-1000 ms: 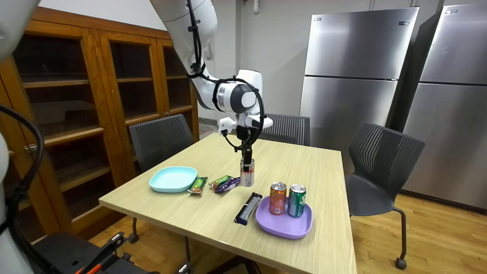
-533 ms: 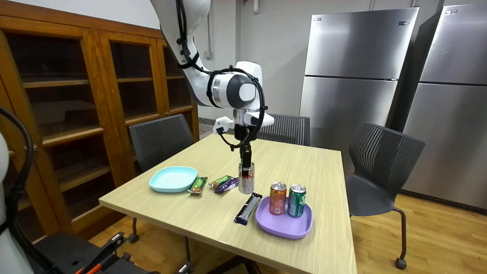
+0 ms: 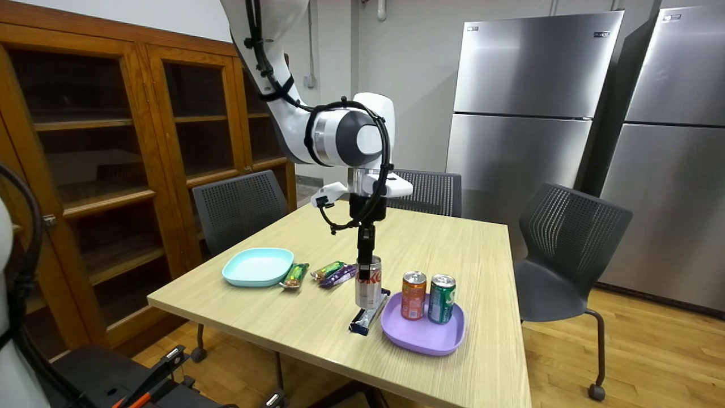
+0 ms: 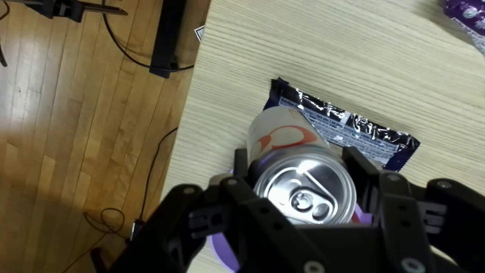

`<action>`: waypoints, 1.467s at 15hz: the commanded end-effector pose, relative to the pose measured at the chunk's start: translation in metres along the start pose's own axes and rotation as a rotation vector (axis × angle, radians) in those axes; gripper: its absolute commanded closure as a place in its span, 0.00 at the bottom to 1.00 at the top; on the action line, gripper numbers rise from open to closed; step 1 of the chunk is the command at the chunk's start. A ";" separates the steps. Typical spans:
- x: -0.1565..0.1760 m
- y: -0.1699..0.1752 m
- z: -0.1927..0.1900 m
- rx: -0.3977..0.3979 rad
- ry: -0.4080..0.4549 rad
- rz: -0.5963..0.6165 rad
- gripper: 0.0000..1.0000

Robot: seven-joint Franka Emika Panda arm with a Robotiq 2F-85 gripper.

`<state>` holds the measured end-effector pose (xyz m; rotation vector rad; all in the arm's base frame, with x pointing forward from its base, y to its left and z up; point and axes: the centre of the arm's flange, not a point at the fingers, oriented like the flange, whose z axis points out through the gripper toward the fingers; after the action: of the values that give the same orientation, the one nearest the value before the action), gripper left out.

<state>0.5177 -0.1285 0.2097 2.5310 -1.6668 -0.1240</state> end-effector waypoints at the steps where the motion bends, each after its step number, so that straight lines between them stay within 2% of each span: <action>1: 0.008 0.024 -0.007 -0.011 0.008 0.078 0.62; 11: 0.070 0.051 0.005 -0.064 0.018 0.101 0.62; 22: 0.116 0.049 0.029 -0.070 0.039 0.177 0.62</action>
<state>0.5013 -0.2435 0.1856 2.3171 -1.8157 -0.1212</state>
